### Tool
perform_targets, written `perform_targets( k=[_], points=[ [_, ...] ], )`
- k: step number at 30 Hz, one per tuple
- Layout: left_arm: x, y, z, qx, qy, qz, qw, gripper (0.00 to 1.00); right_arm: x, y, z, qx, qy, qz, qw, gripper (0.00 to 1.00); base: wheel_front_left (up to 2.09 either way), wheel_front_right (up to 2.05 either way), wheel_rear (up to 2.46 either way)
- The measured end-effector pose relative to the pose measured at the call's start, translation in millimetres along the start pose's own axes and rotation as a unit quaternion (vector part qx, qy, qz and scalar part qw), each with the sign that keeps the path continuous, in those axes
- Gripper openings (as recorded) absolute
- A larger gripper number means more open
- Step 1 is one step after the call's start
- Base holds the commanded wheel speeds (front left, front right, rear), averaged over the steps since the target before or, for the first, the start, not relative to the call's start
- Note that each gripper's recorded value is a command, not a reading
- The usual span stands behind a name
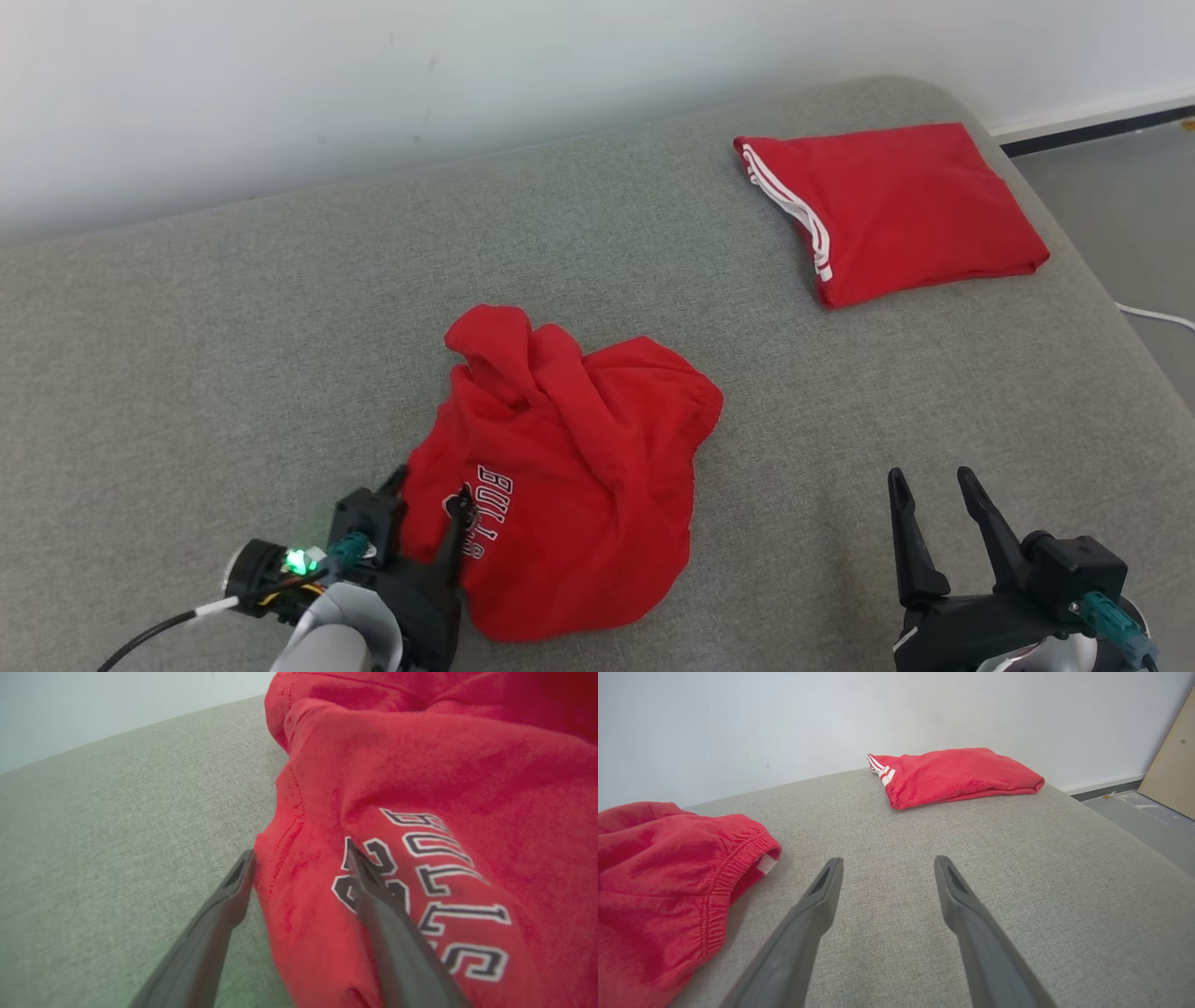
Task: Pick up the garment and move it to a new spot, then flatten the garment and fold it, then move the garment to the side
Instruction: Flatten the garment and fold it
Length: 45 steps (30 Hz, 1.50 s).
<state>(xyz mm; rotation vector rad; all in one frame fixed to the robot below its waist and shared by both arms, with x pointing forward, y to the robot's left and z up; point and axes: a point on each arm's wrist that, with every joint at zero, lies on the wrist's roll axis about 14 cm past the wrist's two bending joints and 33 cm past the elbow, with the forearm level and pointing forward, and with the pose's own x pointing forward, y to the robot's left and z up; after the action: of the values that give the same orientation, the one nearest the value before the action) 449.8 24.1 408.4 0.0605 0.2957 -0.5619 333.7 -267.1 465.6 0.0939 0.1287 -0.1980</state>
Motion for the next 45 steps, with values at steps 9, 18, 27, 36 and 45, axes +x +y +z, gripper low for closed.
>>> perform_targets(
  k=[9,18,27,36,45],
  points=[
    [-4.6,-3.7,-9.9,-0.018,0.02,0.013,1.0,0.0,0.2,3.4,6.0,0.003,-0.011,0.006,1.0,1.0,0.0,0.0,0.0],
    [-26.0,30.1,28.7,-0.043,-0.063,0.083,0.994,0.0,1.2,15.9,4.4,0.004,-0.009,0.026,1.0,1.0,0.0,0.0,0.0],
    [-100.6,62.6,2.0,-0.095,-0.079,0.189,0.974,0.0,11.2,49.5,4.1,0.003,-0.005,0.076,0.997,1.0,0.0,0.0,0.0],
    [-148.3,60.7,-34.9,-0.143,-0.056,0.239,0.959,1.0,11.1,68.5,6.6,0.001,-0.005,0.106,0.994,1.0,0.0,0.0,0.0],
    [-172.2,90.1,48.1,-0.093,-0.187,0.281,0.937,1.0,6.7,76.5,12.6,-0.003,-0.013,0.122,0.992,1.0,0.0,0.0,0.0]
  ],
)
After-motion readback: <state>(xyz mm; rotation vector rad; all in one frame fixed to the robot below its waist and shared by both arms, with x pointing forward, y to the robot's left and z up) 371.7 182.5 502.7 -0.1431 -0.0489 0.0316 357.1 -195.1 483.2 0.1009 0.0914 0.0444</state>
